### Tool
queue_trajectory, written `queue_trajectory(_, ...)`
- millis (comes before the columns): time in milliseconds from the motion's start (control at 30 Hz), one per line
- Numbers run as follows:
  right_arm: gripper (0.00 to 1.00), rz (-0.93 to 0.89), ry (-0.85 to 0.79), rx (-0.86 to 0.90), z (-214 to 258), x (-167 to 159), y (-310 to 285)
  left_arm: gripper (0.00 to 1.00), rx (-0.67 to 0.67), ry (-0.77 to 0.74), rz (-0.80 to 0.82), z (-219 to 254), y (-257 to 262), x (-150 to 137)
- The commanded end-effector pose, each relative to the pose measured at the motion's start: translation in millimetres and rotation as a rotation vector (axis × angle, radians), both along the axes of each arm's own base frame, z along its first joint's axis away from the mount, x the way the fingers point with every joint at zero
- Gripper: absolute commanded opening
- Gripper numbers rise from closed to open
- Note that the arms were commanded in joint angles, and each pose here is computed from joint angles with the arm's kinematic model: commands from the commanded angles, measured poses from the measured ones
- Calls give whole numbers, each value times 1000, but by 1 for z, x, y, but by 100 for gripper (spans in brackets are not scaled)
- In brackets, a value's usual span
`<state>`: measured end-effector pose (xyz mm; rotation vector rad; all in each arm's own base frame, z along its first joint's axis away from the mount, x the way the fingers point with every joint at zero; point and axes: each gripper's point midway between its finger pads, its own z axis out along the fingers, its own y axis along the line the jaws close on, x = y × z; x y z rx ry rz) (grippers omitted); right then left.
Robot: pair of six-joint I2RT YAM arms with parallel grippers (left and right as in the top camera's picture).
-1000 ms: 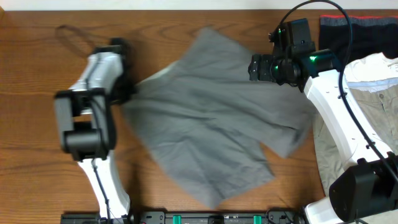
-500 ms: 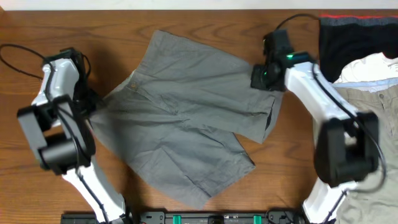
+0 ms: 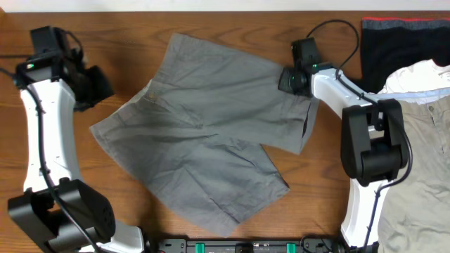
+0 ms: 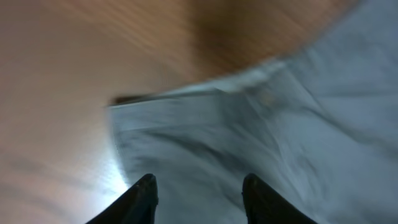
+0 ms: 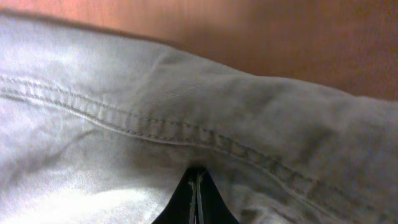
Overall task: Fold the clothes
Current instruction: 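Grasp the shorts waistband corner with the left gripper and spread it left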
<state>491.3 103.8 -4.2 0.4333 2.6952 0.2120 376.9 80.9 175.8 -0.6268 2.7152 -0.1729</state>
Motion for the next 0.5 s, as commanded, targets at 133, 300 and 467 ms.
queue_trajectory(133, 2, 35, 110, 101, -78, 1, 9, 62, -62, -49, -501, -8, -84, 13)
queue_trajectory(300, 2, 104, -44, 244, -36, 46, 40, 67, -4, -41, -574, -18, -103, 21)
queue_trajectory(467, 2, 230, -173, 311, 18, 81, 59, 69, 10, -22, -570, -31, -105, 29)
